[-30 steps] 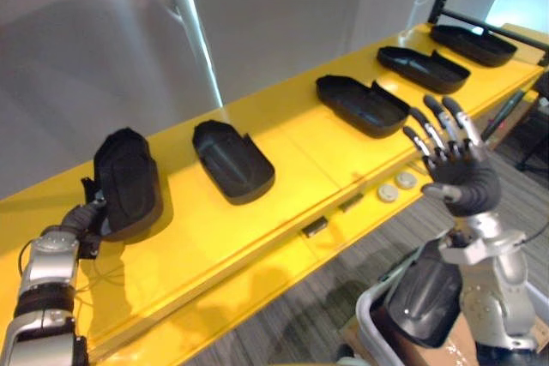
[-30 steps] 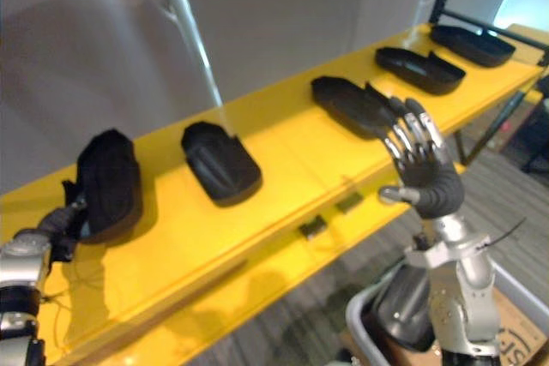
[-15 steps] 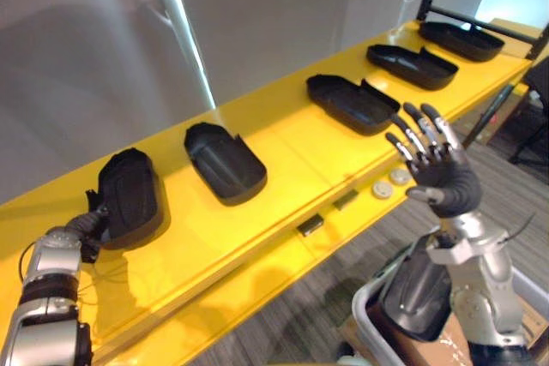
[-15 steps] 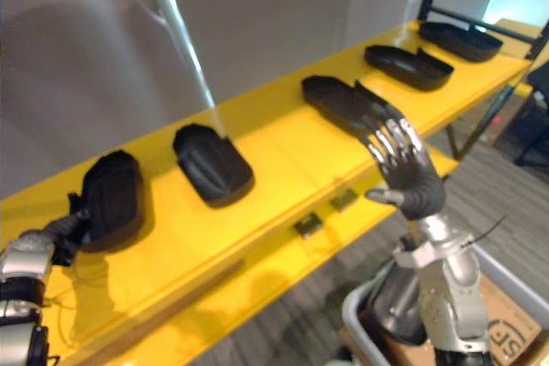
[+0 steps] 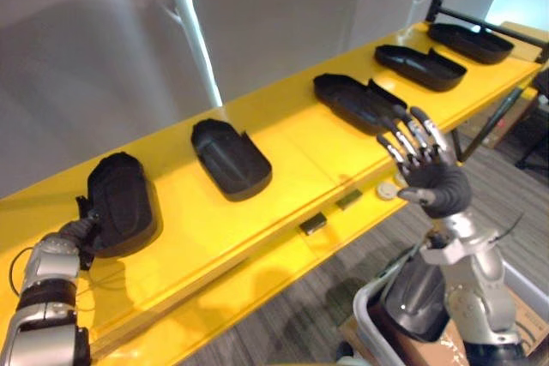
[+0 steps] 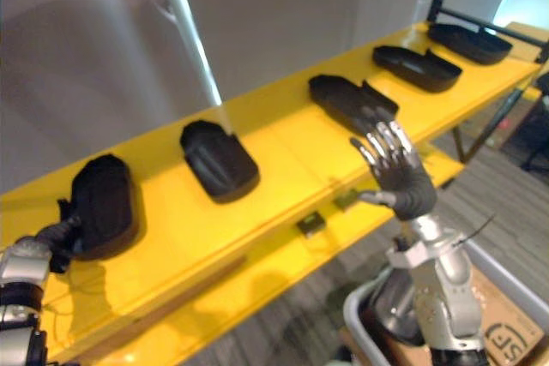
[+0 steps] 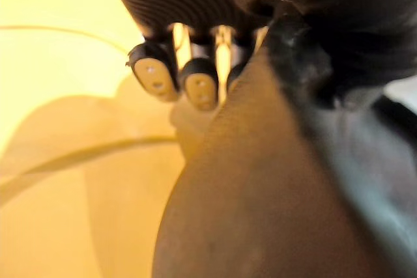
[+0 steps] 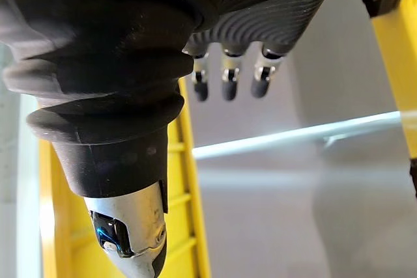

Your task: Walk over and take plastic housings, then place them on the shelf

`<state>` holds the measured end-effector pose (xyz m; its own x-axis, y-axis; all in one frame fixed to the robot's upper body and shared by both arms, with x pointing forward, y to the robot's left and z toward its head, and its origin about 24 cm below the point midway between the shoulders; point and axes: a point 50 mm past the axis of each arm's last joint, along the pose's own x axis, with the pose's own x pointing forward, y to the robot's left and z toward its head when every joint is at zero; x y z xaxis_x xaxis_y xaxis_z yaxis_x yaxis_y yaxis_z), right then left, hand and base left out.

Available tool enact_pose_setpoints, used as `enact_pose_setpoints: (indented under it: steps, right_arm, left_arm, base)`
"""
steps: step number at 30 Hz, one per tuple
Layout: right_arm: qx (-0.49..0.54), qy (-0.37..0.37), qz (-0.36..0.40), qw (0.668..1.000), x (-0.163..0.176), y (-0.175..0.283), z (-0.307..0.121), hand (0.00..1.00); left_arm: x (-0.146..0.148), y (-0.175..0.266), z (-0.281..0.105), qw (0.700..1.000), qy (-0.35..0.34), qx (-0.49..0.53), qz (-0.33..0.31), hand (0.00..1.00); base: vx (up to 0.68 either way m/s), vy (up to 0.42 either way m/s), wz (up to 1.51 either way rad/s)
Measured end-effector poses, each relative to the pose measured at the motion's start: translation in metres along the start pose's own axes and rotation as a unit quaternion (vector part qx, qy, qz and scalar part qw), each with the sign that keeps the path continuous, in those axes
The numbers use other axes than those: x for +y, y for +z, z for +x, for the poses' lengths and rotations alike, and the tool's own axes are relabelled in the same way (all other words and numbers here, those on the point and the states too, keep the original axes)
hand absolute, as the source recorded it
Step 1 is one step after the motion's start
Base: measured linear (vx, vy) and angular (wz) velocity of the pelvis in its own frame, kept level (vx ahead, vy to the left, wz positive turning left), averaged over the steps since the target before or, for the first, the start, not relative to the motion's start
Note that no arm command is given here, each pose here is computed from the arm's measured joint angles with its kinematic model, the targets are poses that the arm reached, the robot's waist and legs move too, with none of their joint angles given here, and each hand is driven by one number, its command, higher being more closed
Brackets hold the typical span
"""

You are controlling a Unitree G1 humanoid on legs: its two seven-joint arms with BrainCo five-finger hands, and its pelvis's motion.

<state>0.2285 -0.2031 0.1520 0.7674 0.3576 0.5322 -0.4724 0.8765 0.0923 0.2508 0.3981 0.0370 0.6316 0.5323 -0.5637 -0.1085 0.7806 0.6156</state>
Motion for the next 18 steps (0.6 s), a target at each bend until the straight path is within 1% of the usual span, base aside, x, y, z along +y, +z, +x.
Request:
enact_pose_setpoints:
  steps: [3, 18]
  right_arm:
    - [0.004, -0.005, -0.002, 1.000, -0.001, -0.002, 0.000, 0.00]
    - [0.003, -0.010, -0.001, 1.000, -0.002, -0.005, -0.001, 0.00]
  left_arm:
    - [-0.001, -0.006, 0.000, 1.000, 0.001, 0.000, 0.008, 0.00]
    - [0.006, 0.006, -0.003, 0.997, 0.043, -0.060, 0.019, 0.00]
  base:
    - [-0.03, 0.000, 0.05]
    - [-0.01, -0.001, 0.03]
